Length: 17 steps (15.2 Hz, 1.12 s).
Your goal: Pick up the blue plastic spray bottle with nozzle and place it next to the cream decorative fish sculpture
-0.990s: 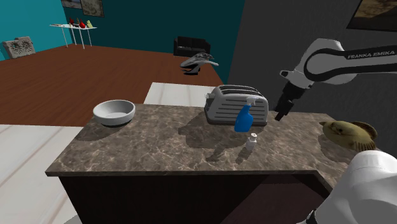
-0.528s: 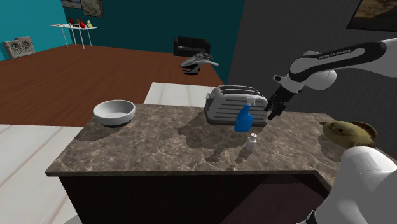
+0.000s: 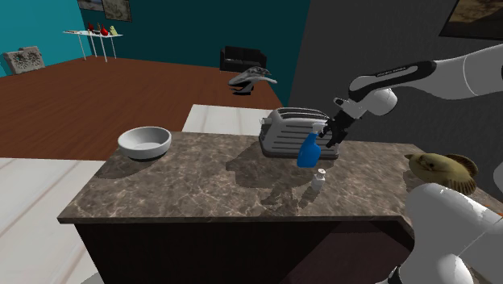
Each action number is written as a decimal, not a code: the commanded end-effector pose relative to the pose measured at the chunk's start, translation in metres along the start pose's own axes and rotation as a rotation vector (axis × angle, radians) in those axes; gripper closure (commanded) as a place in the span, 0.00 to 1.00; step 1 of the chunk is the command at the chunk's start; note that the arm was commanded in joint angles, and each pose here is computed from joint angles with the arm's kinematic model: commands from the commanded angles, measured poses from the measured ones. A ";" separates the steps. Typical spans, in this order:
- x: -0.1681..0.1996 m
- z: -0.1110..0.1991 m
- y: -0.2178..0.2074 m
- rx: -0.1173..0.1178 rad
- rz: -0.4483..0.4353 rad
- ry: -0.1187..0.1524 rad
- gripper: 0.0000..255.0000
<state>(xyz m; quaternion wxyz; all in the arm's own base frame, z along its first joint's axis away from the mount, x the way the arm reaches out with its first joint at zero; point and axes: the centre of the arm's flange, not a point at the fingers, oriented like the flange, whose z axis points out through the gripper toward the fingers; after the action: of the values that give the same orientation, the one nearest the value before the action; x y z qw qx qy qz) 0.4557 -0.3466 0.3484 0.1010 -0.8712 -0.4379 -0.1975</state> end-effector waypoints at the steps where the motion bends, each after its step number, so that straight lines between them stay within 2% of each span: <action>1: -0.005 0.012 0.018 0.020 -0.047 0.020 0.00; 9: -0.005 0.052 0.017 0.020 -0.047 0.020 0.00; 16: -0.005 0.052 0.017 0.020 -0.047 0.020 0.00; 17: -0.005 0.052 0.017 0.020 -0.047 0.020 1.00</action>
<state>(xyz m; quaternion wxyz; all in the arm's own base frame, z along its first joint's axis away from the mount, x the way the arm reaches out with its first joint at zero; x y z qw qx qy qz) 0.4804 -0.3422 0.2996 0.1093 -0.8577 -0.4589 -0.2044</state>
